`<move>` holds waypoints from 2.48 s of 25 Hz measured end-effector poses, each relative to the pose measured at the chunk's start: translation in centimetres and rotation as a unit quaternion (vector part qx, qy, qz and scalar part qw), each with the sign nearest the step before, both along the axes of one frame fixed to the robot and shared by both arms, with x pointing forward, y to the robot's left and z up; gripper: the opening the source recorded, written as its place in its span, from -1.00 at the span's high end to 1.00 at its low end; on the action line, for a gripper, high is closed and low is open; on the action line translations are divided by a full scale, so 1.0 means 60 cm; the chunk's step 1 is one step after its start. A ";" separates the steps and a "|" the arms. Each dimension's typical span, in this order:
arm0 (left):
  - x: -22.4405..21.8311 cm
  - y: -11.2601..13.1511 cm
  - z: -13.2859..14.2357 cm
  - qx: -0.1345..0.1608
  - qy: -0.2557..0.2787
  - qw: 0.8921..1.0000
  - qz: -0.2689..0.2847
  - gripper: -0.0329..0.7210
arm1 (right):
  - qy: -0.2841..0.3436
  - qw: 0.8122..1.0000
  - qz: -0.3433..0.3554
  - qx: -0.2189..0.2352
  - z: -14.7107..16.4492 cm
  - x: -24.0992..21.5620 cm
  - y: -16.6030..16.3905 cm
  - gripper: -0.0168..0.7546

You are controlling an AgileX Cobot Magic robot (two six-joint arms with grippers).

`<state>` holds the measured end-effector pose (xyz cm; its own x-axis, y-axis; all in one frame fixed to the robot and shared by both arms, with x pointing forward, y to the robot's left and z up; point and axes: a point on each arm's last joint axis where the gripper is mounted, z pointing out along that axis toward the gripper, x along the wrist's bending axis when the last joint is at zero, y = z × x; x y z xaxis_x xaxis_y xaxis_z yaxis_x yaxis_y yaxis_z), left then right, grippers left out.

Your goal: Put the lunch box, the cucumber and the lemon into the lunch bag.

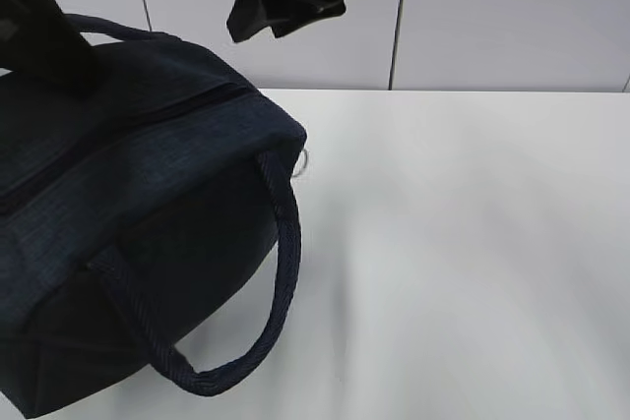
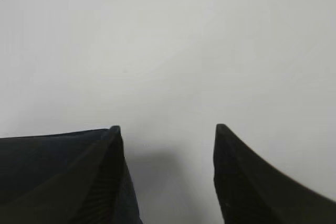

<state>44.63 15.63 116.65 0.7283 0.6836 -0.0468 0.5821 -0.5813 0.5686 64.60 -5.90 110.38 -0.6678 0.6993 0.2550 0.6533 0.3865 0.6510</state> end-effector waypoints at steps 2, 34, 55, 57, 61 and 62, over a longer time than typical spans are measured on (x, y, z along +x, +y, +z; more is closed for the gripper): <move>0.004 -0.003 -0.003 0.000 0.000 1.000 0.001 0.93 | -0.011 1.000 0.000 0.006 0.021 -0.008 -0.005 -0.16; 0.175 -0.147 -0.122 -0.268 0.021 0.950 0.161 0.93 | -0.123 0.990 -0.066 0.019 0.194 -0.080 -0.107 -0.18; 0.241 -0.180 -0.228 -0.326 0.064 0.898 0.287 0.93 | -0.129 0.988 -0.090 0.002 0.194 -0.072 -0.130 -0.19; 0.244 -0.181 -0.234 -0.324 0.063 0.898 0.291 0.93 | -0.131 0.987 -0.090 0.000 0.194 -0.071 -0.131 -0.19; 0.244 -0.181 -0.234 -0.324 0.063 0.898 0.291 0.93 | -0.133 0.987 -0.093 -0.006 0.194 -0.071 -0.132 -0.19; 0.244 -0.181 -0.234 -0.324 0.063 0.898 0.291 0.93 | -0.133 0.987 -0.093 -0.007 0.194 -0.070 -0.132 -0.19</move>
